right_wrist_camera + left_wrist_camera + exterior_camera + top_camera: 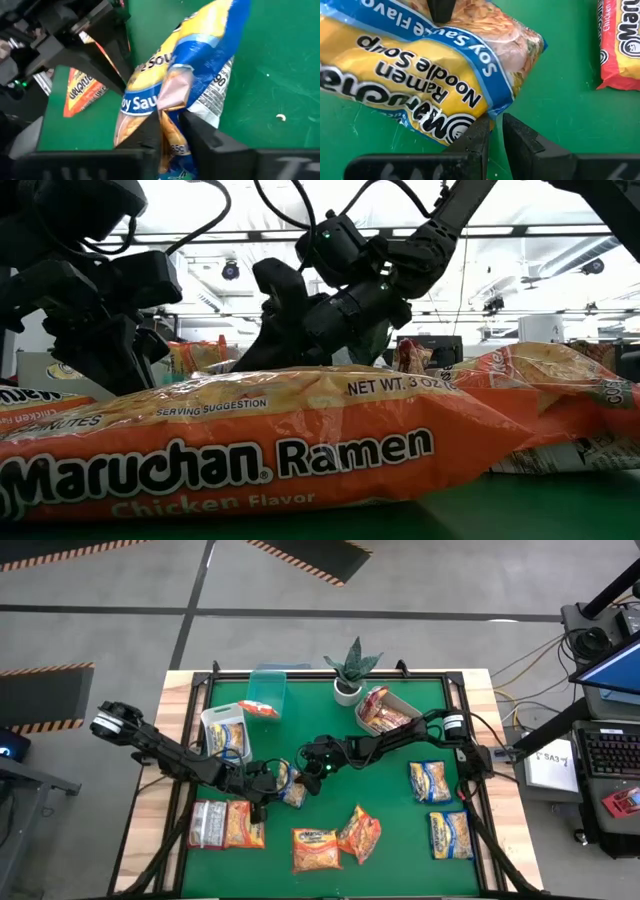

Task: Sort Maruchan noodles
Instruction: Put the blue noodle pack into the white bin

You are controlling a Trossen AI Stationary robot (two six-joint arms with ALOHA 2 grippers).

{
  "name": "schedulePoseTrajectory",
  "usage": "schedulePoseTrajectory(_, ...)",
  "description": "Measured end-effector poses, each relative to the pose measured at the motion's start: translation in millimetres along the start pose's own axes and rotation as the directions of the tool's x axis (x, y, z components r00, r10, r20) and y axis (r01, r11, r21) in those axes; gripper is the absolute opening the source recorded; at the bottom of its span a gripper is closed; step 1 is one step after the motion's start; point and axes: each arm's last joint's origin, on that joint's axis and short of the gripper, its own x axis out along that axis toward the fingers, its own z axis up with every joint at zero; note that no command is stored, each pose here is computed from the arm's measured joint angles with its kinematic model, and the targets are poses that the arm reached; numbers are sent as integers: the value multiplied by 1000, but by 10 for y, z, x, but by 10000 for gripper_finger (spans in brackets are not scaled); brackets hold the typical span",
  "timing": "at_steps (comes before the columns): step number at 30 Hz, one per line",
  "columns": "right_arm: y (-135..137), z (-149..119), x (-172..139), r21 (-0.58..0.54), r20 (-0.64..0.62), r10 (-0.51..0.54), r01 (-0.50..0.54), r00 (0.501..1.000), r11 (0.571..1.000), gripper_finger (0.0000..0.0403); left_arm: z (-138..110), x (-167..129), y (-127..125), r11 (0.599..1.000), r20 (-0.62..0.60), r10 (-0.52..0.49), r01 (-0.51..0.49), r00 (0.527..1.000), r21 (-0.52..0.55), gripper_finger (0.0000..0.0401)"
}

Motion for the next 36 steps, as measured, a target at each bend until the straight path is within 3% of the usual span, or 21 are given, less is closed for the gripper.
schedulePoseTrajectory(3,13,-8,-18,-79,-6,-2,2,1000,997,18,18,-38,-12,1000,8,-25,25,1000,-1,38)
schedulePoseTrajectory(8,116,-43,-52,-255,-40,-9,-2,999,967,15,103,-217,-19,997,82,-61,57,995,47,38)
schedulePoseTrajectory(12,255,-126,-39,-405,-28,-67,50,997,913,14,231,-442,-13,995,241,-47,25,969,94,38)
schedulePoseTrajectory(17,440,-244,-15,-571,34,-181,168,983,803,13,332,-664,49,996,399,56,-77,915,39,49)
schedulePoseTrajectory(22,620,-287,-40,-661,93,-222,227,971,715,13,351,-738,92,998,422,60,-41,905,-53,107)
schedulePoseTrajectory(30,737,-348,-54,-749,160,-297,312,941,585,13,339,-637,83,996,410,75,-52,909,-67,241)
schedulePoseTrajectory(36,821,-418,-46,-805,203,-337,353,919,478,12,316,-542,82,993,384,111,-92,917,-68,306)
